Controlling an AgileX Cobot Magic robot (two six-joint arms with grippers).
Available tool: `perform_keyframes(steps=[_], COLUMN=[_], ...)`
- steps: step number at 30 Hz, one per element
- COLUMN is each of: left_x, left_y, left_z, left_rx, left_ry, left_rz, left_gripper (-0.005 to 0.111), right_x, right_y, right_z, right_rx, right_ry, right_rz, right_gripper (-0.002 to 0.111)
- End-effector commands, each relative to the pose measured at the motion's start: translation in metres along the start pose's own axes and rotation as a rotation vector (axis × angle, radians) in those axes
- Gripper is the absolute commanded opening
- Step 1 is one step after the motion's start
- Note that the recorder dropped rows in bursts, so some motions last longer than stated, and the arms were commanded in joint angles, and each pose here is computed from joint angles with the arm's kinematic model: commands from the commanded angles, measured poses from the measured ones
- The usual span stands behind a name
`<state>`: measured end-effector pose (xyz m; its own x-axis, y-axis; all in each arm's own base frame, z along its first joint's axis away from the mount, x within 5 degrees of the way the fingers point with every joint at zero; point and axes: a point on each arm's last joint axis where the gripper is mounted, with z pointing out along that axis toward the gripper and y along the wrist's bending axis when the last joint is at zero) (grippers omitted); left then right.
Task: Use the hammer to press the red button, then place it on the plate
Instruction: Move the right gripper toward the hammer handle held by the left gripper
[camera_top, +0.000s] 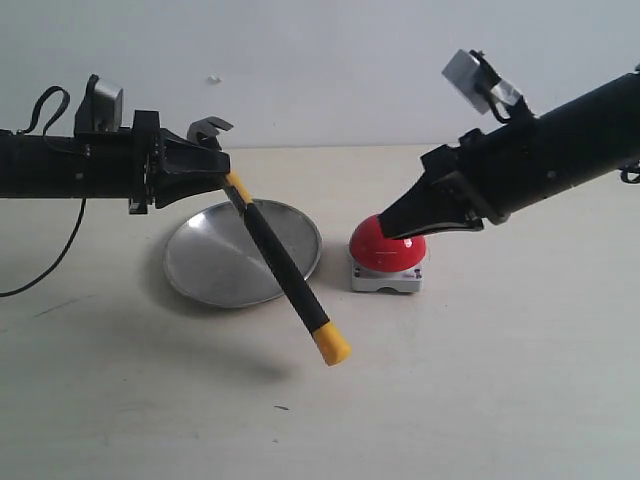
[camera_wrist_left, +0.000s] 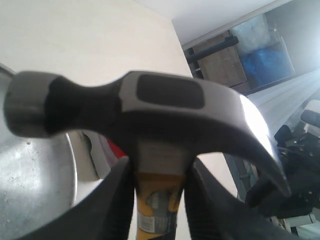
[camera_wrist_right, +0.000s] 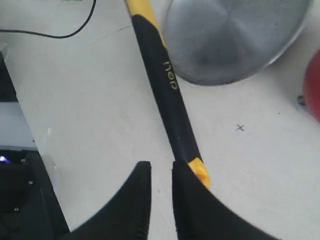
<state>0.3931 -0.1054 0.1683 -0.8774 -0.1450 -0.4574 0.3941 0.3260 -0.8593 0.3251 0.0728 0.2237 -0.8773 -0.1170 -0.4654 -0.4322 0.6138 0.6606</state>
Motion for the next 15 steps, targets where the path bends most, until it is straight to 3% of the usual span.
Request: perform_keyframes(steps=[1,3,8,15], left_x=[-0.004,-0.003,-0.003,-0.003], left_y=[-0.015,-0.015,-0.015,-0.015], left_z=[-0.001,-0.001,-0.001,-0.001], left_rx=[0.068,0.065,0.067,0.068], left_ry=[-0.015,-0.006,-0.011,-0.013], left_rz=[0.021,0.025,0.020,0.022], left_gripper=[0.000,0.000,0.000,0.000], right_x=[-0.003,-0.003,-0.005,0.002], right_y=[0.019,0.022,0.020,0.025], right_z=[0.018,0.024,0.030,0.058], right_rx=[-0.014,-0.035,-0.053,0.227], right_ry=[0.026,0.027,0.000,0.091], right_rz=[-0.128,-0.152,-0.059,-0.244], right_gripper=[0.026,0.026,0.027,0.051])
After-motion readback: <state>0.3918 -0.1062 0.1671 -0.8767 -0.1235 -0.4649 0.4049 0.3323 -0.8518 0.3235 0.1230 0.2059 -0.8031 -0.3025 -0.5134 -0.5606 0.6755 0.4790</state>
